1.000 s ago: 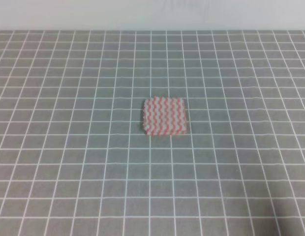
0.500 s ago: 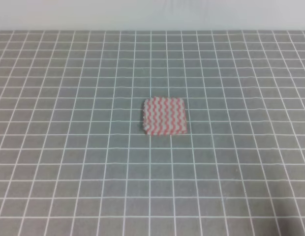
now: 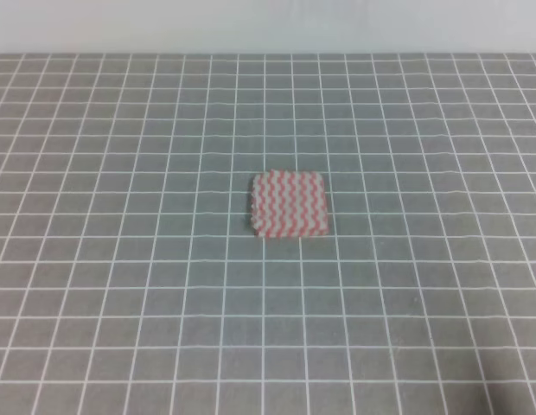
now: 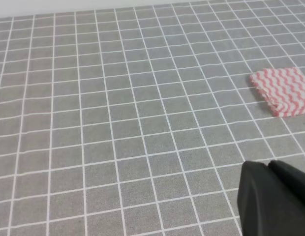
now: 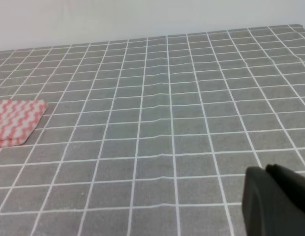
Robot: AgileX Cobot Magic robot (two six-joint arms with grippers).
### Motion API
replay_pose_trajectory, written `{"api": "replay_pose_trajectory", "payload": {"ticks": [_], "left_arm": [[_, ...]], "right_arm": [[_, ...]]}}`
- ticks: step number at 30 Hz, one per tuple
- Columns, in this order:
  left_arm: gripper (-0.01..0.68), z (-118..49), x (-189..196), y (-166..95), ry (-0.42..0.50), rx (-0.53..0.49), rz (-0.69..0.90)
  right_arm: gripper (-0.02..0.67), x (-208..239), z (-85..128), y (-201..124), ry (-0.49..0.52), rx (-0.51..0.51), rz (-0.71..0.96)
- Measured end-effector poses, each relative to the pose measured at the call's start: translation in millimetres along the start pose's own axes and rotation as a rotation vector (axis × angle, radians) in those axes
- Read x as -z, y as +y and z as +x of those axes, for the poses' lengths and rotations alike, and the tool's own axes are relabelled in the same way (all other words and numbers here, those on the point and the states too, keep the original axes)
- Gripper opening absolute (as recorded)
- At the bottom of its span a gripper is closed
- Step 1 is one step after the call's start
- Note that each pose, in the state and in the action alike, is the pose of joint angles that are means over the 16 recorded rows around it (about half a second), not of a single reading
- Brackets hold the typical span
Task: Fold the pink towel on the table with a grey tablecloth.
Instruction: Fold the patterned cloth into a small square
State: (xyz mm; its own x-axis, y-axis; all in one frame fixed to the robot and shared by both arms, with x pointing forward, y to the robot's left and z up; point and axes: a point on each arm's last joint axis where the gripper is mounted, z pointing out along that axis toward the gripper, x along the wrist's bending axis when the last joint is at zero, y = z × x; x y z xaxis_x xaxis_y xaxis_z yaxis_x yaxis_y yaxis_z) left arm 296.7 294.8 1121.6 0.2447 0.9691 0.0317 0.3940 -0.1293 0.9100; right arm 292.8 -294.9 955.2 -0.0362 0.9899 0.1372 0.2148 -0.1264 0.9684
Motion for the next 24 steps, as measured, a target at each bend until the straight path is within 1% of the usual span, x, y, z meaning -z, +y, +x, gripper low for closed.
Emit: {"api": "replay_pose_trajectory", "payload": {"ticks": [9, 15, 20, 24], "left_arm": [[-0.002, 0.2, -0.2, 0.1, 0.003, -0.003, 0.000], [-0.002, 3.0, 0.8, 0.1, 0.029, -0.020, -0.037], [-0.002, 3.1, 0.9, -7.4, 0.028, -0.025, -0.173], [-0.002, 0.9, 0.9, -23.3, 0.013, -0.003, -0.316]], "right_arm": [[-0.016, 0.0, 0.1, 0.0, 0.001, -0.002, 0.000], [-0.016, -0.2, 0.0, -0.4, 0.001, -0.002, 0.001], [-0.016, 0.3, 0.2, 0.9, 0.001, -0.003, -0.002], [-0.016, 0.3, 0.2, 1.0, 0.001, -0.003, -0.003]]}}
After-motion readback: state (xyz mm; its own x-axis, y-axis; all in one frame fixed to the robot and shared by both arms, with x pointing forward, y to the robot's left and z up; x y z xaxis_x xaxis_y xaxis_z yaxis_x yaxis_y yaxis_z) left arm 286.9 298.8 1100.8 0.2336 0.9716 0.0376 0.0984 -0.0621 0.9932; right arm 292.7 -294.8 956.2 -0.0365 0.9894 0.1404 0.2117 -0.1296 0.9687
